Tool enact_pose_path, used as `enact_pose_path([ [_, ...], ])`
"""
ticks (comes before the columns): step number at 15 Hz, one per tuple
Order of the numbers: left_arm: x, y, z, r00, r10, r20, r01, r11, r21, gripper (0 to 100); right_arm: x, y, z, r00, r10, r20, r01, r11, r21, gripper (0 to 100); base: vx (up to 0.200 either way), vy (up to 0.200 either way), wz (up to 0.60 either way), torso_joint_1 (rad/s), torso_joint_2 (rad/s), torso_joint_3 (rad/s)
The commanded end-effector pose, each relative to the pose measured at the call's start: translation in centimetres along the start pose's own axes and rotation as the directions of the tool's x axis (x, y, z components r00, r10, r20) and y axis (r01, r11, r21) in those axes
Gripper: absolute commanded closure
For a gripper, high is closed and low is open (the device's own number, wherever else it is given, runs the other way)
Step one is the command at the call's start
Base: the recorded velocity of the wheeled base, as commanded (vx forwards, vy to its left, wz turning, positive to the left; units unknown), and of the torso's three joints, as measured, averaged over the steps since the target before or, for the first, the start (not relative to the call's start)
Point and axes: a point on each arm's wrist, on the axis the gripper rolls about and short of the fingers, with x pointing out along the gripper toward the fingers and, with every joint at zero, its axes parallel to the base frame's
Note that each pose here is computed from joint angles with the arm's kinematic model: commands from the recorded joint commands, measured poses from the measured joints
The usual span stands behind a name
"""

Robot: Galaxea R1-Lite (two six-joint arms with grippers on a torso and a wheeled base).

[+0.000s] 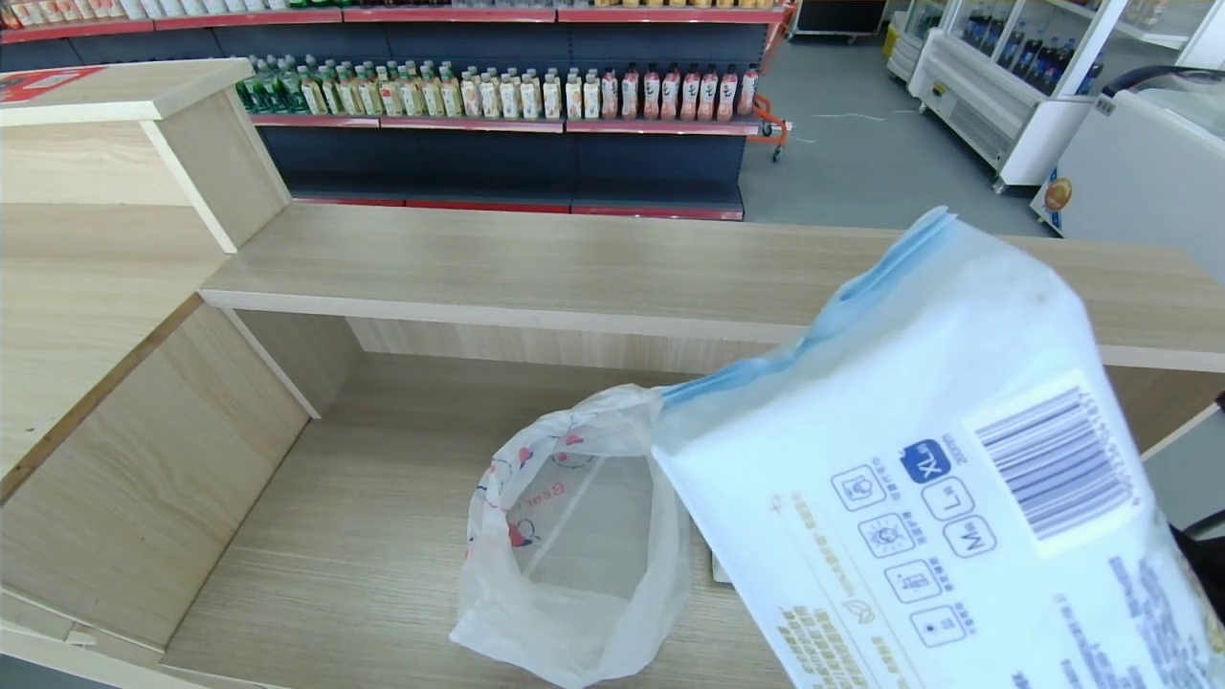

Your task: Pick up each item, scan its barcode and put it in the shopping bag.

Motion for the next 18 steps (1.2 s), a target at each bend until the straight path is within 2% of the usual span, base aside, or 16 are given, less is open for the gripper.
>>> enact_pose_path([
  [1, 0.0, 0.0, 0.0, 1.000, -0.001, 0.000, 0.001, 1.000, 0.000, 0, 0.7, -0.4, 0.7, 1.000, 0.028, -0.003, -0.028, 1.000, -0.008, 100, 0.000, 0.000, 0.00, 0.000, 0.00, 0.000],
  [3, 0.0, 0.0, 0.0, 1.000, -0.001, 0.000, 0.001, 1.000, 0.000, 0, 1.0, -0.5, 0.3, 0.999, 0.033, -0.015, -0.034, 0.999, -0.014, 100, 0.000, 0.000, 0.00, 0.000, 0.00, 0.000],
  [4, 0.0, 0.0, 0.0, 1.000, 0.001, 0.000, -0.001, 1.000, 0.000, 0, 1.2, -0.8, 0.0, 0.999, 0.013, -0.033, -0.015, 0.997, -0.072, 100, 0.000, 0.000, 0.00, 0.000, 0.00, 0.000],
  [6, 0.0, 0.0, 0.0, 1.000, 0.001, 0.000, -0.001, 1.000, 0.000, 0, 1.7, -2.1, -1.2, 0.986, -0.126, -0.113, 0.093, 0.960, -0.263, 100, 0.000, 0.000, 0.00, 0.000, 0.00, 0.000],
  [7, 0.0, 0.0, 0.0, 1.000, -0.001, 0.000, 0.001, 1.000, 0.000, 0, 1.4, -3.9, -1.9, 0.970, -0.196, -0.145, 0.125, 0.911, -0.393, 100, 0.000, 0.000, 0.00, 0.000, 0.00, 0.000],
  [8, 0.0, 0.0, 0.0, 1.000, 0.001, 0.000, -0.001, 1.000, 0.000, 0, 1.2, -5.0, -2.3, 0.959, -0.237, -0.157, 0.140, 0.875, -0.463, 100, 0.000, 0.000, 0.00, 0.000, 0.00, 0.000],
  [9, 0.0, 0.0, 0.0, 1.000, 0.001, 0.000, -0.001, 1.000, 0.000, 0, 1.3, -5.9, -2.5, 0.943, -0.289, -0.162, 0.162, 0.829, -0.535, 100, 0.000, 0.000, 0.00, 0.000, 0.00, 0.000],
  [10, 0.0, 0.0, 0.0, 1.000, 0.001, 0.000, -0.001, 1.000, 0.000, 0, 1.1, -7.1, -2.5, 0.914, -0.373, -0.158, 0.201, 0.757, -0.621, 100, 0.000, 0.000, 0.00, 0.000, 0.00, 0.000],
  [11, 0.0, 0.0, 0.0, 1.000, 0.001, 0.000, -0.001, 1.000, 0.000, 0, 0.5, -8.9, -2.4, 0.860, -0.492, -0.136, 0.245, 0.632, -0.735, 100, 0.000, 0.000, 0.00, 0.000, 0.00, 0.000],
  [13, 0.0, 0.0, 0.0, 1.000, -0.001, 0.000, 0.001, 1.000, 0.000, 0, 0.6, -10.3, -2.2, 0.806, -0.585, -0.093, 0.219, 0.440, -0.871, 100, 0.000, 0.000, 0.00, 0.000, 0.00, 0.000],
  [14, 0.0, 0.0, 0.0, 1.000, 0.001, 0.000, -0.001, 1.000, 0.000, 0, 0.7, -10.4, -2.2, 0.805, -0.588, -0.082, 0.210, 0.411, -0.887, 100, 0.000, 0.000, 0.00, 0.000, 0.00, 0.000],
  [16, 0.0, 0.0, 0.0, 1.000, 0.001, 0.000, -0.001, 1.000, 0.000, 0, 0.8, -10.6, -2.5, 0.799, -0.599, -0.060, 0.134, 0.275, -0.952, 100, 0.000, 0.000, 0.00, 0.000, 0.00, 0.000],
  [18, 0.0, 0.0, 0.0, 1.000, -0.001, 0.000, 0.001, 1.000, 0.000, 0, 1.0, -10.4, -2.8, 0.804, -0.592, -0.065, 0.104, 0.246, -0.964, 100, 0.000, 0.000, 0.00, 0.000, 0.00, 0.000],
])
